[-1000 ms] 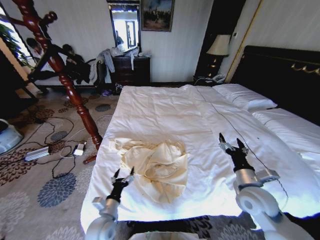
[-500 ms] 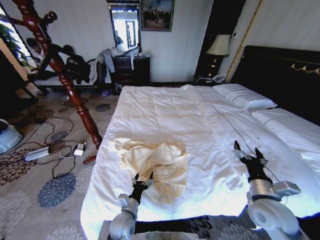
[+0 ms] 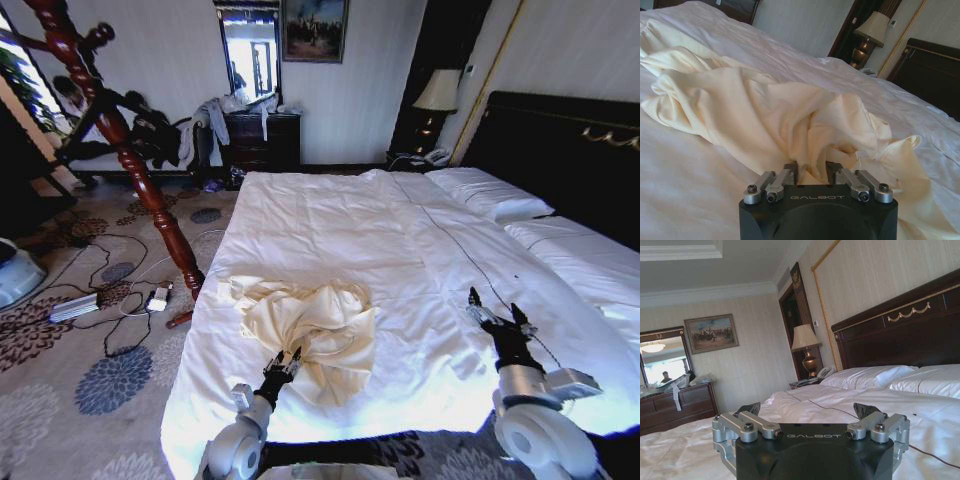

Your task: Pick up the clothes from the bed and hang them on the clothes hanger.

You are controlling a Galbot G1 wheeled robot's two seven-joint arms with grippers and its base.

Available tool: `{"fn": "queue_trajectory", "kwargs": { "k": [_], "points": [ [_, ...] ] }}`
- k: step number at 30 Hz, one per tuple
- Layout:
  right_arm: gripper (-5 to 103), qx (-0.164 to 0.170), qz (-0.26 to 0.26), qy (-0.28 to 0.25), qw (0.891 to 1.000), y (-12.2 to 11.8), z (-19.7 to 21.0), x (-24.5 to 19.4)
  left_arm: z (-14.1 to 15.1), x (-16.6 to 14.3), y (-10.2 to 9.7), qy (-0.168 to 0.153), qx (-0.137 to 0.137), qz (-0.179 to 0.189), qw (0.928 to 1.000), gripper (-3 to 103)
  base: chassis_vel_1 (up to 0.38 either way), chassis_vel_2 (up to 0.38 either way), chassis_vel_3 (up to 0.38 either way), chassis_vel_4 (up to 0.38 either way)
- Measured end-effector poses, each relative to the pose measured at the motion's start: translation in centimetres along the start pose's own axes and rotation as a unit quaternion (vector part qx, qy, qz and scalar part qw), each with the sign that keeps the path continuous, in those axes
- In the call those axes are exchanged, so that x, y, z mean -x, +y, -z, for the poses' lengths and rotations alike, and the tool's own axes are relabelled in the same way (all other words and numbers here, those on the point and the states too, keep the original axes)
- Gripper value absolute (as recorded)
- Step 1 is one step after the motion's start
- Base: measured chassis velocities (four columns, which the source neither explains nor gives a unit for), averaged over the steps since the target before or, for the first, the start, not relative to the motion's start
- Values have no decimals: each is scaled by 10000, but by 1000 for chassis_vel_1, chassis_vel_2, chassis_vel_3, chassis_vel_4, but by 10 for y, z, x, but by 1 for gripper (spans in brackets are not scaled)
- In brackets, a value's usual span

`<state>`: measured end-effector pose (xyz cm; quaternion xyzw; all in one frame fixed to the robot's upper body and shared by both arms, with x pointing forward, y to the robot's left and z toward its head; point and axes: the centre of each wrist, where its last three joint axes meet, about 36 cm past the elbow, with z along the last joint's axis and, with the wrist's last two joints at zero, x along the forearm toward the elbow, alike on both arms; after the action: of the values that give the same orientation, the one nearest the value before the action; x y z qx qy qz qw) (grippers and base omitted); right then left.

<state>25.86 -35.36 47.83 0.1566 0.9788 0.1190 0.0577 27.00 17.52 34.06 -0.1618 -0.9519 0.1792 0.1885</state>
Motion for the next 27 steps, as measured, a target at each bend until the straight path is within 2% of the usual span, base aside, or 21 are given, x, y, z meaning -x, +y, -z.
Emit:
{"fn": "queue_trajectory", "kwargs": {
  "k": [2,3,5,7,8,11,12,15,16,17,19,20,21,23,24,25,26,27],
  "points": [
    [100,-24,-13,15,10000,0,-1,-2,4,0,3,11,65,64,10000,22,0,0,0,0],
    [100,-24,-13,15,10000,0,-1,-2,4,0,3,11,65,64,10000,22,0,0,0,0],
    [100,-33,-22,22,10000,0,-1,-3,7,1,5,16,102,98,9999,11,0,0,0,0],
    [100,-47,-39,40,10000,0,-2,-4,20,1,10,-17,116,104,9999,2,0,0,0,0],
    [100,-47,-39,40,10000,0,-2,-4,20,1,10,-17,116,104,9999,2,0,0,0,0],
    [100,-61,-32,59,10000,0,-4,-4,55,-2,25,-278,148,106,9994,0,0,0,0,0],
    [100,-61,-32,59,10000,0,-4,-4,55,-2,25,-278,148,106,9994,0,0,0,0,0],
    [100,-28,-48,101,9999,1,-8,-4,101,-5,45,-742,126,139,9971,0,0,0,0,0],
    [100,4,-64,133,9999,2,-11,-4,125,-5,58,-998,115,217,9947,0,0,0,0,0],
    [100,4,-64,133,9999,2,-11,-4,125,-5,58,-998,115,217,9947,0,0,0,0,0],
    [100,38,-74,175,9998,3,-16,-5,151,-2,81,-1281,140,454,9906,0,0,0,0,0],
    [100,49,-78,215,9997,5,-20,-7,172,7,104,-1519,153,715,9857,0,0,0,0,0],
    [100,49,-78,215,9997,5,-20,-7,172,7,104,-1519,153,715,9857,0,0,0,0,0],
    [100,25,-80,253,9996,6,-25,-8,191,22,127,-1696,149,945,9809,0,0,0,0,0],
    [100,15,-78,266,9996,6,-26,-8,196,28,132,-1741,141,994,9796,0,0,0,0,0],
    [100,-14,-84,288,9995,5,-29,-9,211,45,147,-1841,59,1142,9762,0,0,0,0,0],
    [100,-14,-84,288,9995,5,-29,-9,211,45,147,-1841,59,1142,9762,0,0,0,0,0],
    [100,-27,-96,305,9995,5,-31,-10,216,57,155,-1828,-35,1252,9751,0,0,0,0,0]
  ]
}}
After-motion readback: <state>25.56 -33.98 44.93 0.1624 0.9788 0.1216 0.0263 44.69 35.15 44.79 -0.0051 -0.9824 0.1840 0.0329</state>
